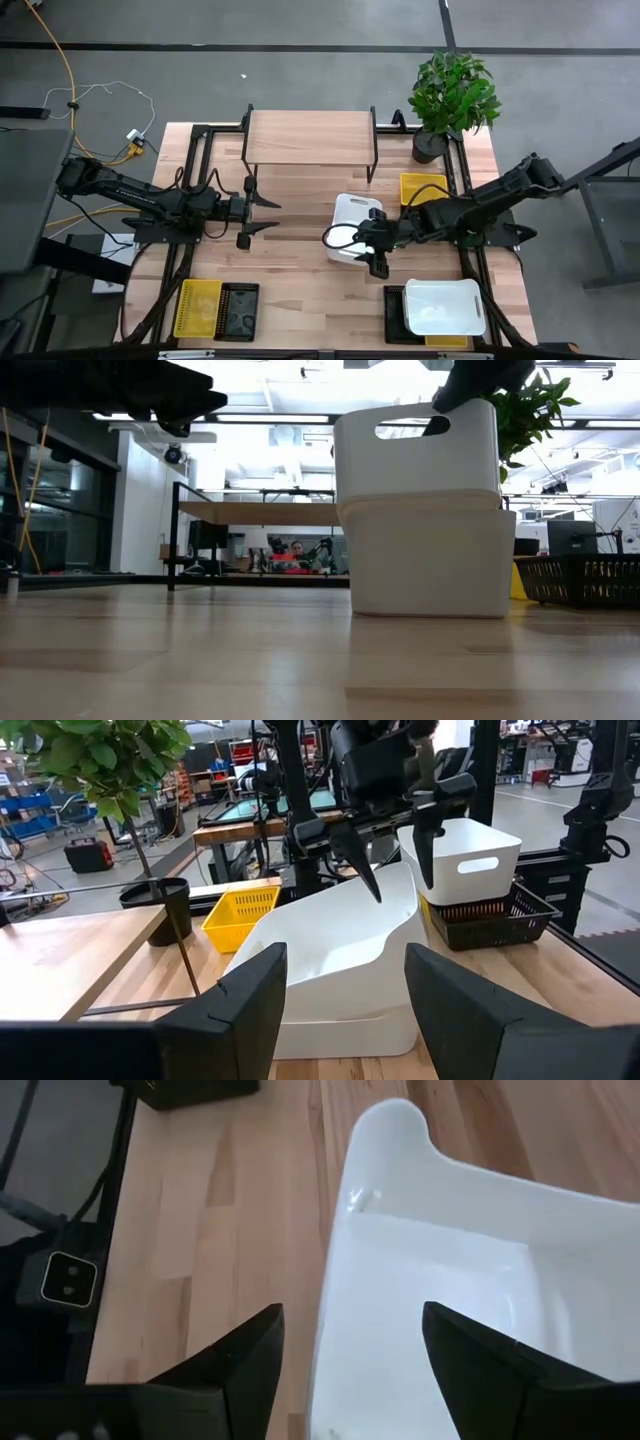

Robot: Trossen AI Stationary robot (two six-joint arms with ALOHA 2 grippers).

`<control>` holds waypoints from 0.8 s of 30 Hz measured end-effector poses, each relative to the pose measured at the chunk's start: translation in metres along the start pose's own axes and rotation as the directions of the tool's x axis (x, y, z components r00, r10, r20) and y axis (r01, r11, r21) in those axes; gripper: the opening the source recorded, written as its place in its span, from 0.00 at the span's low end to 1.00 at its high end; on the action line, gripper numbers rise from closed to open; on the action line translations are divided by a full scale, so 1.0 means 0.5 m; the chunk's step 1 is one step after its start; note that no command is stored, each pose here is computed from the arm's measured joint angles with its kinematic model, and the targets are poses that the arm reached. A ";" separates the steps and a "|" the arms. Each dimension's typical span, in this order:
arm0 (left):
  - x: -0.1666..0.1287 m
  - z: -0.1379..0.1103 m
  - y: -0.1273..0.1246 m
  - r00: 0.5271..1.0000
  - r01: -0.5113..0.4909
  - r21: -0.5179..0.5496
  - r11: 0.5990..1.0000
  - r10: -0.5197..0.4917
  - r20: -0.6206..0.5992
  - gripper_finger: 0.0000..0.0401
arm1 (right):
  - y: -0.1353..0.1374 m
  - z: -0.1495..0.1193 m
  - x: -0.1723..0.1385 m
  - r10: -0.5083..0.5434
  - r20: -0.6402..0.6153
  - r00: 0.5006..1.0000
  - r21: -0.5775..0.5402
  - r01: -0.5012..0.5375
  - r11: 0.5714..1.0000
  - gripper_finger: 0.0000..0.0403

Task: Stack baskets on shelf by color
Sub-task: Stack the top left white bin on the top right white bin

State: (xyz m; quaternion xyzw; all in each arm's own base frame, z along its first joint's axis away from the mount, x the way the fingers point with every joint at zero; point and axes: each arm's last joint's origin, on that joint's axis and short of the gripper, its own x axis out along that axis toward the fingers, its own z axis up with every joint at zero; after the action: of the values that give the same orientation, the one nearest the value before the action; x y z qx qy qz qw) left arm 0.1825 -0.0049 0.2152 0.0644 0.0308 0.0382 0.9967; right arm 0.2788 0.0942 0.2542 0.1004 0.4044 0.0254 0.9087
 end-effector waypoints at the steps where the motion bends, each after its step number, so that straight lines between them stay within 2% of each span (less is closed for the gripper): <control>1: 0.000 0.000 0.000 1.000 0.000 0.000 1.000 0.000 0.000 0.48 | 0.000 -0.001 0.000 -0.002 -0.004 1.000 0.001 0.002 1.000 0.56; 11: 0.000 0.000 0.000 1.000 0.000 0.000 1.000 0.000 0.000 0.48 | -0.002 -0.015 0.030 -0.018 -0.077 0.997 -0.004 0.018 1.000 0.56; 17: 0.000 0.000 0.000 1.000 0.000 0.000 1.000 0.000 0.000 0.48 | 0.000 -0.016 0.033 0.010 -0.093 0.996 0.004 -0.010 1.000 0.56; 21: 0.000 0.000 0.000 1.000 0.000 0.000 1.000 0.000 0.000 0.48 | 0.000 -0.016 0.033 0.013 -0.094 0.996 0.006 -0.012 1.000 0.49; 24: 0.000 0.000 0.000 1.000 0.000 0.000 1.000 0.000 0.000 0.48 | 0.000 -0.016 0.033 0.013 -0.093 0.996 0.005 -0.013 1.000 0.39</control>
State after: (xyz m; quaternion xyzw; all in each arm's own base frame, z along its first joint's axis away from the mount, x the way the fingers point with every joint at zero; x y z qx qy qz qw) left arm 0.1825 -0.0049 0.2152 0.0644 0.0308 0.0382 0.9967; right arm 0.2839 0.0974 0.2372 0.1035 0.4457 0.0351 0.8885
